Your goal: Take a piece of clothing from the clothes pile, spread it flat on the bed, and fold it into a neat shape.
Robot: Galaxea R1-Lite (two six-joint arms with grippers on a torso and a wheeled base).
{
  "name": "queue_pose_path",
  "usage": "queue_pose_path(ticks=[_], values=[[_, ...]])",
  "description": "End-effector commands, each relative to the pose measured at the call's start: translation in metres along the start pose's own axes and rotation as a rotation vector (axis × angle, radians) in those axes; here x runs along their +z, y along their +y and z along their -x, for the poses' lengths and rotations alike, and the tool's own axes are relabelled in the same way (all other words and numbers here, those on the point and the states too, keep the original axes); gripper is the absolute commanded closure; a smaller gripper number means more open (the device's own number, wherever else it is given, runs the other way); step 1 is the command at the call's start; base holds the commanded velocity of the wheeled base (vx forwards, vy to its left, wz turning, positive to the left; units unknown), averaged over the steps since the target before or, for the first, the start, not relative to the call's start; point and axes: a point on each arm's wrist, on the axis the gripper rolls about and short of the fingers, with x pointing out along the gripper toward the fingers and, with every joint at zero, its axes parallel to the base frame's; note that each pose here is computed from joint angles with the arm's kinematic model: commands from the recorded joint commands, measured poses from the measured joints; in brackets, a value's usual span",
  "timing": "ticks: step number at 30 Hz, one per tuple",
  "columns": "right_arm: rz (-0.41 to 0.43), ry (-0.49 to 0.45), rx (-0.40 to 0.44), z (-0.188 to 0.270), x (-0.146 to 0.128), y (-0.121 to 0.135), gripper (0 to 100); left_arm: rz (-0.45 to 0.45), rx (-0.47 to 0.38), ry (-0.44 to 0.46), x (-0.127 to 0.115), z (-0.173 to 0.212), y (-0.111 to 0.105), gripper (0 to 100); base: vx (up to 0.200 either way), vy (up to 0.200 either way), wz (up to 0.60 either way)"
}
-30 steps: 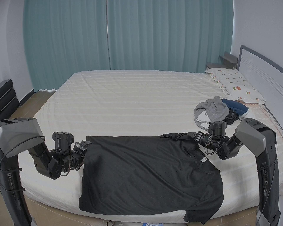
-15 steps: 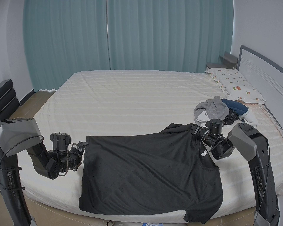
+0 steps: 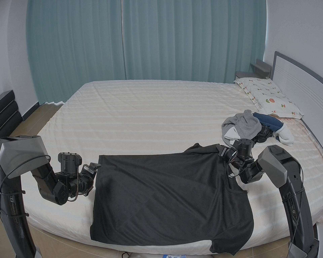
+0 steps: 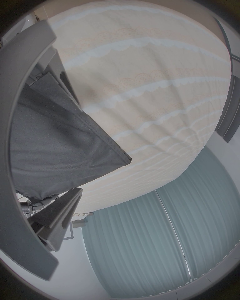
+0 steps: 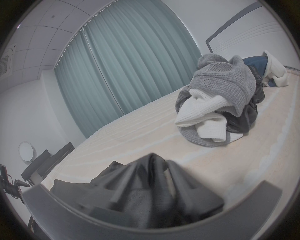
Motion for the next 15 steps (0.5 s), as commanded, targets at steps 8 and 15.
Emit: queue_pose_path(ticks=[8, 15], values=[[-0.177, 0.022, 0.037, 0.038, 0.054, 0.007, 0, -0.001, 0.005, 0.002, -0.001, -0.001, 0.002, 0, 0.0, 0.0, 0.0], [-0.217, 0.132, -0.041, 0.076, 0.039, -0.022, 0, -0.001, 0.006, 0.004, -0.001, -0.001, 0.002, 0, 0.0, 0.0, 0.0]])
